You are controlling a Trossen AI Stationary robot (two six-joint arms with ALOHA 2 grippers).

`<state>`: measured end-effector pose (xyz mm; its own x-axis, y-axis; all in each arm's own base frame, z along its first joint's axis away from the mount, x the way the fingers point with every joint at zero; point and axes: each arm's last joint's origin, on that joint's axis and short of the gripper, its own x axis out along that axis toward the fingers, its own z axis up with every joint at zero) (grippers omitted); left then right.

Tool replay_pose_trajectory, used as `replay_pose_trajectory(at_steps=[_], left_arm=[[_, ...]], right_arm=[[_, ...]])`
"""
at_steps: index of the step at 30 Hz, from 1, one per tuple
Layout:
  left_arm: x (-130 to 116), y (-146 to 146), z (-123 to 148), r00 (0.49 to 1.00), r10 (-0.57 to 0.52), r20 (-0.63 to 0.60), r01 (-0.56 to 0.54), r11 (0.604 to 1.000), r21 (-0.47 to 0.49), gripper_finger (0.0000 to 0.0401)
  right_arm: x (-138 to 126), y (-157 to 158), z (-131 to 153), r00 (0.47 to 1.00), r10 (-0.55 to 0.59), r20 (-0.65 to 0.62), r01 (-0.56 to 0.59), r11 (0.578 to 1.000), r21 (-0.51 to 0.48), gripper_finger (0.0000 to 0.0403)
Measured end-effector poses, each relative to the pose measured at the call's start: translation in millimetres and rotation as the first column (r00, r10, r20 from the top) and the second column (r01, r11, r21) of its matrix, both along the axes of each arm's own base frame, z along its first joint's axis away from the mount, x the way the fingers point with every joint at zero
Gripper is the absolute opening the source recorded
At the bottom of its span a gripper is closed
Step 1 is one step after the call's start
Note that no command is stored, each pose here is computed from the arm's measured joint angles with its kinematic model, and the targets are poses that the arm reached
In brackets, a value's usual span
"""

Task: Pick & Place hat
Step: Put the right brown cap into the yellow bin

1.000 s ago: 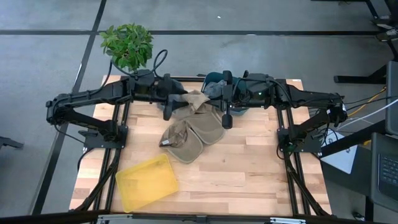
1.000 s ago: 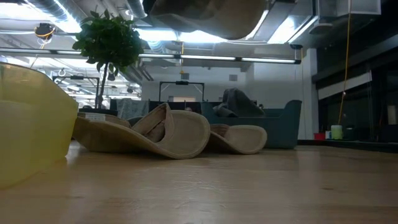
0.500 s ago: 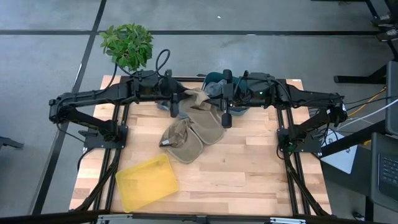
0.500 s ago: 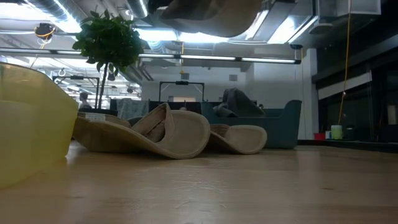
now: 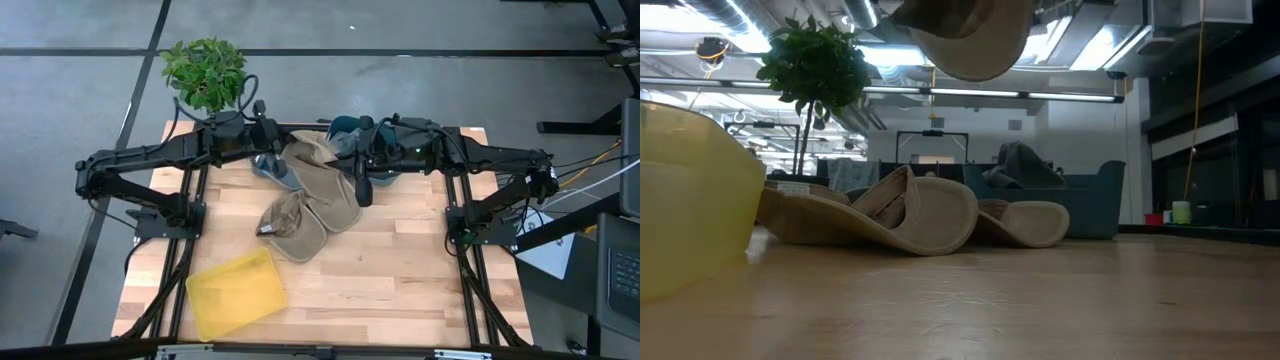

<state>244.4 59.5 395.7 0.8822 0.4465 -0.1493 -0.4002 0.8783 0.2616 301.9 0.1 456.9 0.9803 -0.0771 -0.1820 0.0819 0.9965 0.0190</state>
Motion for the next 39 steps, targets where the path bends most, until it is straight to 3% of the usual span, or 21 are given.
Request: replay_pose_trajectory(at_steps=[8, 14, 18, 23, 32, 39], left_arm=[[-21.9, -13.4, 14.4, 0.999, -0.024, -0.048, 0.033, 0.98, 0.195, 0.0003], [-42.7, -22.2, 16.6, 0.983, -0.061, -0.172, 0.114, 0.941, 0.318, 0.0003], [-58.6, -24.3, 17.7, 0.976, -0.052, -0.211, 0.12, 0.937, 0.327, 0.0003], [-72.1, -25.4, 19.7, 0.976, -0.025, -0.215, 0.096, 0.941, 0.324, 0.0003], [-67.2, -31.4, 25.6, 0.961, -0.257, -0.099, 0.273, 0.933, 0.235, 0.0003], [-56.9, -33.3, 27.9, 0.931, -0.363, -0.042, 0.363, 0.905, 0.223, 0.0003]], right_arm=[[10.1, -0.9, -7.8, 1.0, -0.02, -0.016, 0.022, 0.991, 0.13, 0.0099], [25.4, 1.6, -20.8, 0.997, 0.052, -0.053, -0.04, 0.979, 0.201, 0.0181], [32.3, 3.7, -27.3, 0.989, 0.126, -0.073, -0.109, 0.972, 0.206, 0.0226], [32.2, 3.8, -27.0, 0.988, 0.134, -0.071, -0.119, 0.975, 0.186, 0.0258], [44.5, -2.9, -28.6, 0.998, 0.062, -0.021, -0.06, 0.992, 0.108, 0.0265], [62.8, -13.2, -40.2, 0.994, 0.108, -0.004, -0.106, 0.987, 0.123, 0.0265]])
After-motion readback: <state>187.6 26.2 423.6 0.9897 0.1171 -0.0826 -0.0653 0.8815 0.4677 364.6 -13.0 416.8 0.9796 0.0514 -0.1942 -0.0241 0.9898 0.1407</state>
